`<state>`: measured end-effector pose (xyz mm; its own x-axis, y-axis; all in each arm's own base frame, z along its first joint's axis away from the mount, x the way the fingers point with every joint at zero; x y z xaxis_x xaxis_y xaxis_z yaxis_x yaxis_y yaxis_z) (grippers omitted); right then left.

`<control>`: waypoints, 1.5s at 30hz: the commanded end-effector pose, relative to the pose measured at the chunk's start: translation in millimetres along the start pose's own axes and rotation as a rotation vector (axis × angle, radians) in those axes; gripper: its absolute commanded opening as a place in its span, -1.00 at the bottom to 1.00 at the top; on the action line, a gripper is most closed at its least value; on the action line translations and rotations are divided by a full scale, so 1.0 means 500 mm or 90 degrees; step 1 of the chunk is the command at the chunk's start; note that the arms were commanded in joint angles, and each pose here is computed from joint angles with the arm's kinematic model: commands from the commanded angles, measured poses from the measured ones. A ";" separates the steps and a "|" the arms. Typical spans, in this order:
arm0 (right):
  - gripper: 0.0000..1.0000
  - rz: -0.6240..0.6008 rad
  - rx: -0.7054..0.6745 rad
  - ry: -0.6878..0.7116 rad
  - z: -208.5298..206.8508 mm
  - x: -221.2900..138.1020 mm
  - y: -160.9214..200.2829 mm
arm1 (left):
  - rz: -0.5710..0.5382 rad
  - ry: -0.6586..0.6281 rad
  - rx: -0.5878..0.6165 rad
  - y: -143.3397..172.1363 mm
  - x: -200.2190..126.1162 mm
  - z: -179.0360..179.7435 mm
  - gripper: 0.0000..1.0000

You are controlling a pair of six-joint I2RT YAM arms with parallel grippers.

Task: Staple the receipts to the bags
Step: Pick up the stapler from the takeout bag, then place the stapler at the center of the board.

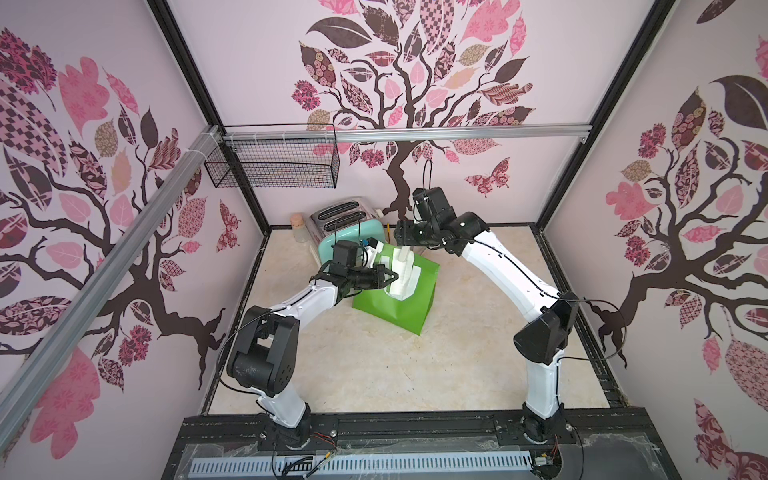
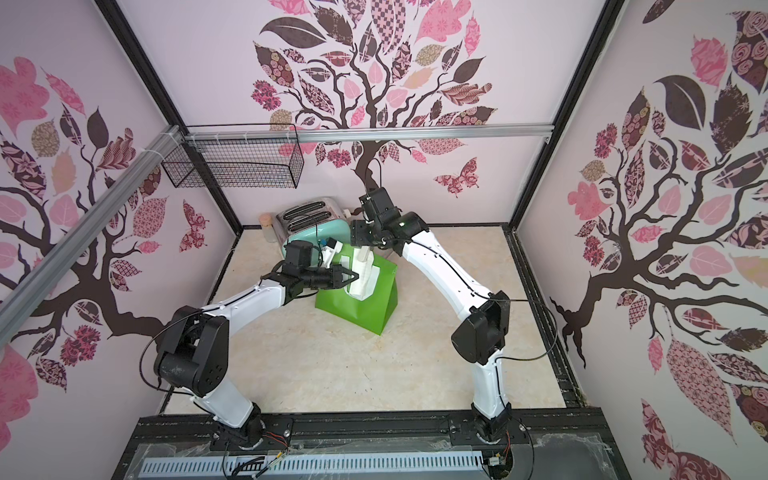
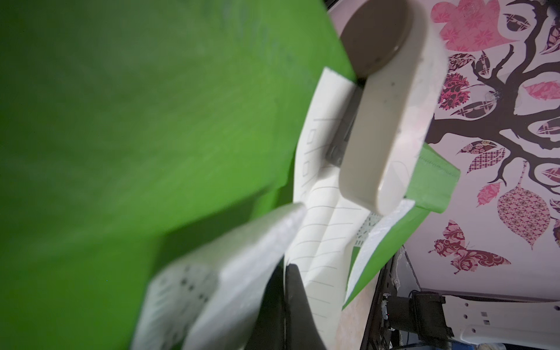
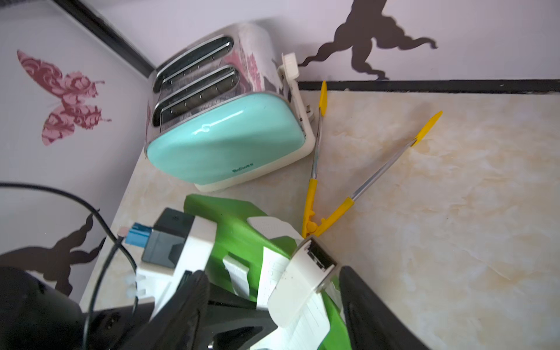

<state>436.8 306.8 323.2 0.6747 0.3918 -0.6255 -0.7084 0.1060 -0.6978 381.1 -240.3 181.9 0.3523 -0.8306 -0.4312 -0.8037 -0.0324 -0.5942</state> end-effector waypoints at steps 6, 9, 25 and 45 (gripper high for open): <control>0.23 0.080 0.057 0.144 -0.061 0.069 0.048 | -0.013 -0.007 0.025 -0.020 -0.009 -0.010 -1.00; 0.22 0.101 0.062 0.143 -0.055 0.090 0.070 | -0.012 -0.009 0.025 -0.018 -0.008 -0.008 -1.00; -0.47 0.102 0.063 0.152 -0.050 0.102 0.083 | -0.006 -0.013 0.024 -0.013 -0.004 -0.004 -1.00; -0.67 -0.123 0.120 0.137 -0.066 -0.083 -0.100 | 0.003 -0.015 0.024 -0.006 -0.001 -0.003 -1.00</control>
<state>461.8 282.3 316.2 0.7326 0.1681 -0.6596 -0.6778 0.2687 -0.6843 380.6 -240.2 179.5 0.3546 -0.8236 -0.4426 -0.7957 -0.0172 -0.6054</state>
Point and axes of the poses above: each gripper's point midway between its finger pads, its own x axis out along the fingers, its own z axis along the line the jaws close on, y = z × x, the point moved 2 cm from there along -x, back along the fingers, and after that the axes turned 2 degrees about x, right-handed, at the moved point
